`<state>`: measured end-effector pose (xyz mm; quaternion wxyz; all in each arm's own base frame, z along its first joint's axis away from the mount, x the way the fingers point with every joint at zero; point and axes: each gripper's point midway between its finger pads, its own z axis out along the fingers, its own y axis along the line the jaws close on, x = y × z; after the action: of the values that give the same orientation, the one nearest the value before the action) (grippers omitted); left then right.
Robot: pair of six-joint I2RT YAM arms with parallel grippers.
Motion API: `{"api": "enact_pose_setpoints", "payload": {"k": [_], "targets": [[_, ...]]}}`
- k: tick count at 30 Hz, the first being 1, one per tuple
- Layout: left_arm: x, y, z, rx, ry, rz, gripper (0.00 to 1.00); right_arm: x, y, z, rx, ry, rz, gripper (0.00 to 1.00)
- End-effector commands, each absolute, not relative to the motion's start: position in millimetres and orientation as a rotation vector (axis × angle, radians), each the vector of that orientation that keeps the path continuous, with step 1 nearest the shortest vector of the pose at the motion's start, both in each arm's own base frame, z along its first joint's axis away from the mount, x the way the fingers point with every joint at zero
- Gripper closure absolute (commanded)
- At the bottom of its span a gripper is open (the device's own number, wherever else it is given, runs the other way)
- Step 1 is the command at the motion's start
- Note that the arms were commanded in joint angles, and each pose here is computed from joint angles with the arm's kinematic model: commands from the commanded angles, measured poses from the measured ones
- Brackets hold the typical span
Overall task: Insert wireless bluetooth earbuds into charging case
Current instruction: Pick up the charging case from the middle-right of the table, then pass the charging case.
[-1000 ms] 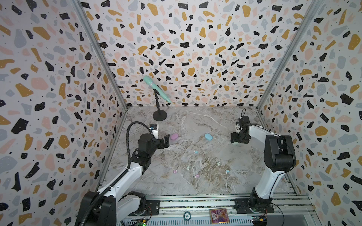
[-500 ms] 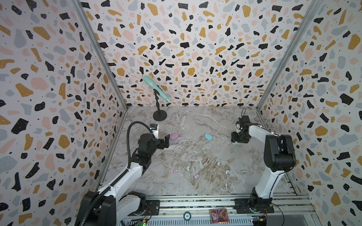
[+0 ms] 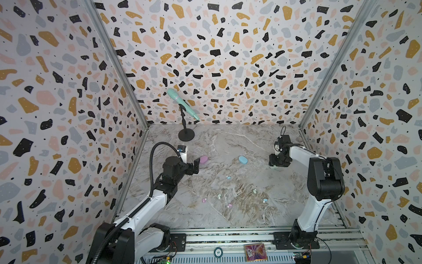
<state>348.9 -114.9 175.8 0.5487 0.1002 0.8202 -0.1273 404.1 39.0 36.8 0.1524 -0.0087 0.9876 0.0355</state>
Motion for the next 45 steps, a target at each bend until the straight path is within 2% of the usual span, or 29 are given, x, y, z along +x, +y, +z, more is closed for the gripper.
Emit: {"api": "enact_pose_setpoints", "payload": {"k": [1,8,15,23,32,45], "targets": [[354,-131,200,0.291,1.859,-0.328,0.00,398,57,73,-0.073,2.788,0.149,0.46],[342,-183,206,0.489,1.779,-0.376,0.00,372,88,118,-0.173,2.740,0.222,0.46],[326,-237,209,0.701,1.653,-0.446,0.00,336,142,167,-0.368,2.684,0.351,0.46],[284,-288,219,0.922,1.413,-0.582,0.00,295,204,206,-0.584,2.641,0.505,0.46],[257,-315,217,1.044,1.338,-0.687,0.00,261,244,228,-0.710,2.625,0.611,0.45],[255,-326,224,0.970,1.280,-0.623,0.02,254,264,242,-0.628,2.609,0.711,0.46]]}}
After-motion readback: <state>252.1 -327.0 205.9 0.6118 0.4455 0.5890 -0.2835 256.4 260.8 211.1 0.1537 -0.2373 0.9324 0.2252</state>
